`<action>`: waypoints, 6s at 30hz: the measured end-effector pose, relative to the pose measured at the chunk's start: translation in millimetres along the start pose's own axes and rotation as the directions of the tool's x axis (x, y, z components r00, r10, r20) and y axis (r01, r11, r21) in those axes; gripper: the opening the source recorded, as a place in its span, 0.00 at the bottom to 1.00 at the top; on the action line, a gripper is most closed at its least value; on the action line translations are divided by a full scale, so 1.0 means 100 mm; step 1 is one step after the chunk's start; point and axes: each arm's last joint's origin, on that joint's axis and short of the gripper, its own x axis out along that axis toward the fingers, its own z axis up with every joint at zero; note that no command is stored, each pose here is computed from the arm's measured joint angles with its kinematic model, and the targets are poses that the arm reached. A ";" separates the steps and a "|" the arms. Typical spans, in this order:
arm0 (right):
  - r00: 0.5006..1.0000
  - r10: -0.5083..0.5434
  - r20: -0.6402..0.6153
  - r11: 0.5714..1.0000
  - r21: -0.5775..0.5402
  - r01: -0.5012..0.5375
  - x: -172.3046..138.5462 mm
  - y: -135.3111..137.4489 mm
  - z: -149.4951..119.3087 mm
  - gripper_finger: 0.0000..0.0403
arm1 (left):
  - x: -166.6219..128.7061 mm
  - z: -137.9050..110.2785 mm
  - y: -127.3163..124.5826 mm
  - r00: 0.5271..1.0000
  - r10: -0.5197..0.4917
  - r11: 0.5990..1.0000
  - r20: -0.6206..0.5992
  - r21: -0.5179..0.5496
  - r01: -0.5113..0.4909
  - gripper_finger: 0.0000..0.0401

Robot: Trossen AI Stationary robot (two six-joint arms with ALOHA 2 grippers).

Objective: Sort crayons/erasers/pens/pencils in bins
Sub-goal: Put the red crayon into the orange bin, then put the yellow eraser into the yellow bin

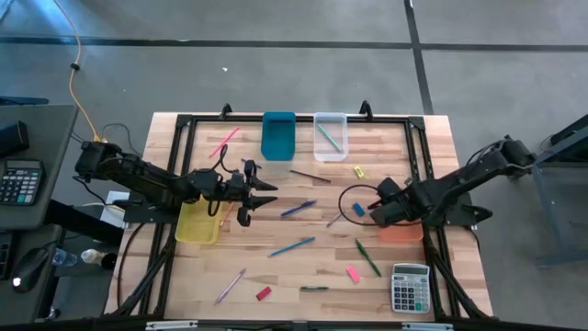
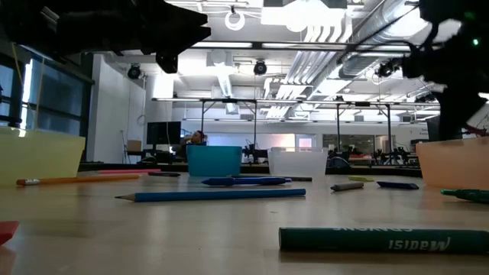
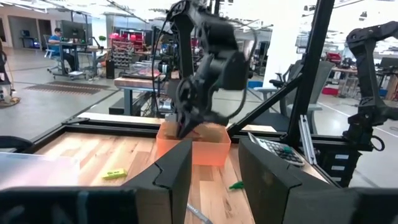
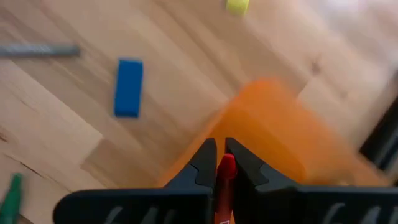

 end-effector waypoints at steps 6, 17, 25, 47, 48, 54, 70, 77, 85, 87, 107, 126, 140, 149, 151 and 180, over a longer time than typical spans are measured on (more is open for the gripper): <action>0.997 -0.002 -0.077 0.998 0.067 0.007 0.23 -0.13 -0.08 0.01 | 0.00 0.00 0.00 1.000 0.000 1.000 0.000 0.000 0.000 0.30; 0.995 0.002 -0.096 0.994 0.108 0.009 0.37 -0.19 -0.05 0.09 | 0.00 0.00 0.00 1.000 0.003 1.000 0.000 0.000 -0.003 0.30; 0.994 -0.010 -0.105 0.995 0.095 0.020 0.36 -0.21 -0.03 0.23 | 0.00 0.00 0.00 1.000 0.003 1.000 0.000 -0.002 -0.003 0.30; 0.985 0.101 0.140 0.978 -0.195 -0.073 -0.51 -0.03 0.59 0.02 | 0.00 -0.05 0.18 0.997 0.053 0.998 -0.062 -0.012 -0.054 0.08; 0.978 0.128 0.163 0.973 -0.211 -0.092 -0.50 -0.01 0.63 0.01 | 0.00 -0.06 0.20 0.996 0.048 0.999 -0.069 -0.020 -0.049 0.05; 0.927 0.272 0.259 0.928 -0.325 -0.181 -0.47 0.04 0.91 0.00 | -0.02 -0.11 0.29 0.987 0.088 0.994 -0.134 -0.059 -0.096 0.01; 0.822 0.501 0.272 0.715 -0.665 -0.215 -0.04 0.45 1.40 0.00 | -0.03 -0.19 0.35 0.976 -0.035 0.999 -0.215 -0.018 0.032 0.00; 0.822 0.521 0.229 0.630 -0.753 -0.190 0.17 0.70 1.37 0.00 | -0.02 -0.21 0.28 0.974 -0.012 0.997 -0.224 0.066 0.027 0.00; 0.841 0.528 0.118 0.580 -0.774 -0.255 0.02 0.74 1.11 0.00 | -0.02 -0.22 0.12 0.970 -0.076 0.994 -0.232 0.062 0.093 0.00; 0.845 0.523 0.109 0.586 -0.766 -0.264 0.02 0.73 1.09 0.00 | -0.02 -0.23 0.10 0.968 -0.085 0.993 -0.235 0.055 0.101 0.00; 0.968 0.250 -0.021 0.851 -0.472 -0.230 0.39 0.41 0.88 0.00 | -0.03 -0.29 0.07 0.951 -0.092 0.990 -0.294 0.071 0.118 0.00; 0.997 0.071 0.044 0.997 -0.010 -0.071 0.94 -0.36 1.13 0.07 | -0.04 -0.31 0.08 0.944 -0.081 0.988 -0.319 0.096 0.117 0.00; 0.993 0.122 0.003 0.987 0.100 -0.122 1.03 -0.54 1.21 0.36 | -0.04 -0.31 0.08 0.946 -0.056 0.986 -0.318 0.129 0.102 0.00; 0.992 0.126 -0.002 0.986 0.106 -0.125 1.04 -0.53 1.21 0.36 | -0.04 -0.31 0.09 0.948 -0.045 0.986 -0.316 0.138 0.093 0.00; 0.992 0.122 -0.015 0.986 0.114 -0.119 1.07 -0.52 1.21 0.36 | -0.04 -0.31 0.09 0.948 -0.045 0.987 -0.316 0.134 0.091 0.00; 0.989 0.139 0.046 0.988 -0.071 -0.135 0.86 -0.26 1.08 0.15 | 0.01 -0.23 0.13 0.965 -0.013 0.993 -0.262 -0.116 -0.018 0.00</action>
